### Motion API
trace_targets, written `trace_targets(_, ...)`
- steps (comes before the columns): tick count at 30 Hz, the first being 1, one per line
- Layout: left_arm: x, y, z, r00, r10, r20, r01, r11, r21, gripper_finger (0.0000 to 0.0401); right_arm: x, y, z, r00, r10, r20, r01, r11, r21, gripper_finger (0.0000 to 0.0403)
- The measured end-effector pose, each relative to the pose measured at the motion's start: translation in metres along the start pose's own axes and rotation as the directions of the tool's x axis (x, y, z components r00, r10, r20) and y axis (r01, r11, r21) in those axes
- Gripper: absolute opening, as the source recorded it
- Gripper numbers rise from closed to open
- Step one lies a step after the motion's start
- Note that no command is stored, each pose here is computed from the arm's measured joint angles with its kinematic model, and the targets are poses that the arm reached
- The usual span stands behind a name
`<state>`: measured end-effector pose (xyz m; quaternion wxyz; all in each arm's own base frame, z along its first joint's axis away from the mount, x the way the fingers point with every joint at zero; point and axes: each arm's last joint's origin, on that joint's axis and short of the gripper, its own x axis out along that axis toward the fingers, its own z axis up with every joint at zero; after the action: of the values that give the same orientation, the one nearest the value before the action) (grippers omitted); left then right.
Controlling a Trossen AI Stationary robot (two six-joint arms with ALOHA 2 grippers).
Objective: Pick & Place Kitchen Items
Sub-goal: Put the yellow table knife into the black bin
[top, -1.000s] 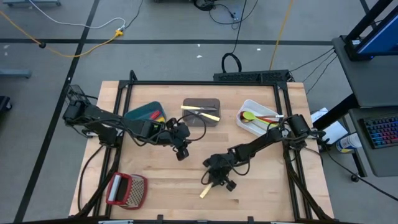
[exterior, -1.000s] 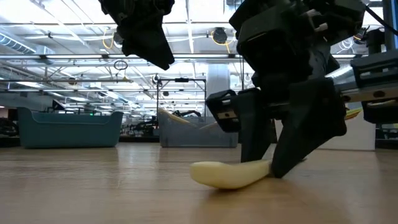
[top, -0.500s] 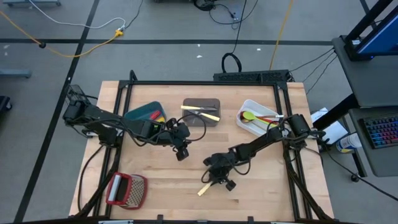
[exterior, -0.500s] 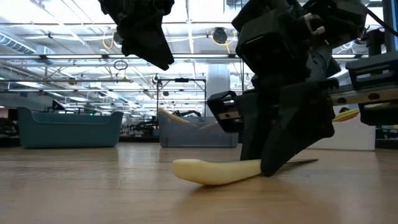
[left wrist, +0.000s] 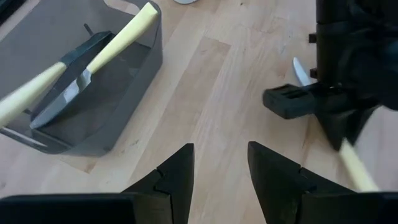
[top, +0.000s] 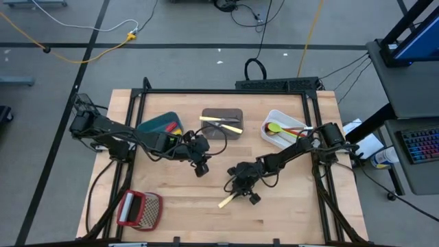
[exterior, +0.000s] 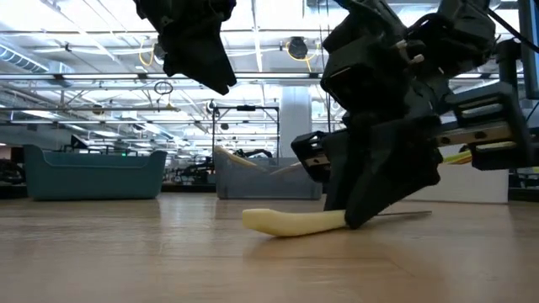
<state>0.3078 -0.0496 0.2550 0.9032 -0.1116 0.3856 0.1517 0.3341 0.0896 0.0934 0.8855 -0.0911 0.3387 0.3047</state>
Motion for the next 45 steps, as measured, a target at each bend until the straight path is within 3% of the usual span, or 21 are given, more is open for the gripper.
trace_targets(5,0.000,-0.002,0.001,1.000,-0.011,0.016,0.012,0.997,-0.082,0.0152,-0.013,-0.008,0.008,0.992,-0.127,0.001,0.127,0.992,0.008,0.0045)
trace_targets(10,0.000,-0.002,0.001,1.000,-0.010,0.014,0.011,0.997,-0.081,0.0152,-0.022,-0.019,0.006,0.962,-0.267,-0.063,0.269,0.963,0.025,0.0045)
trace_targets(16,0.009,-0.004,-0.002,1.000,-0.004,-0.014,0.005,0.994,0.113,0.0152,-0.029,-0.035,0.001,0.916,-0.389,-0.103,0.398,0.912,0.098,0.0046)
trace_targets(21,0.041,-0.010,-0.010,0.996,-0.039,-0.078,0.051,0.987,0.151,0.0165,-0.032,-0.042,-0.001,0.910,-0.401,-0.103,0.412,0.901,0.137,0.0047)
trace_targets(30,0.098,-0.020,-0.032,0.988,-0.044,-0.151,0.074,0.977,0.200,0.0243,-0.034,-0.046,-0.002,0.886,-0.449,-0.116,0.461,0.878,0.125,0.0047)
trace_targets(36,0.113,-0.024,-0.038,0.986,-0.069,-0.153,0.101,0.973,0.209,0.0278,-0.035,-0.047,-0.001,0.875,-0.470,-0.113,0.481,0.871,0.103,0.0047)
trace_targets(45,0.124,-0.023,-0.040,0.989,-0.065,-0.133,0.099,0.959,0.265,0.0285,-0.035,-0.048,0.005,0.871,-0.489,-0.043,0.491,0.867,0.083,0.0047)
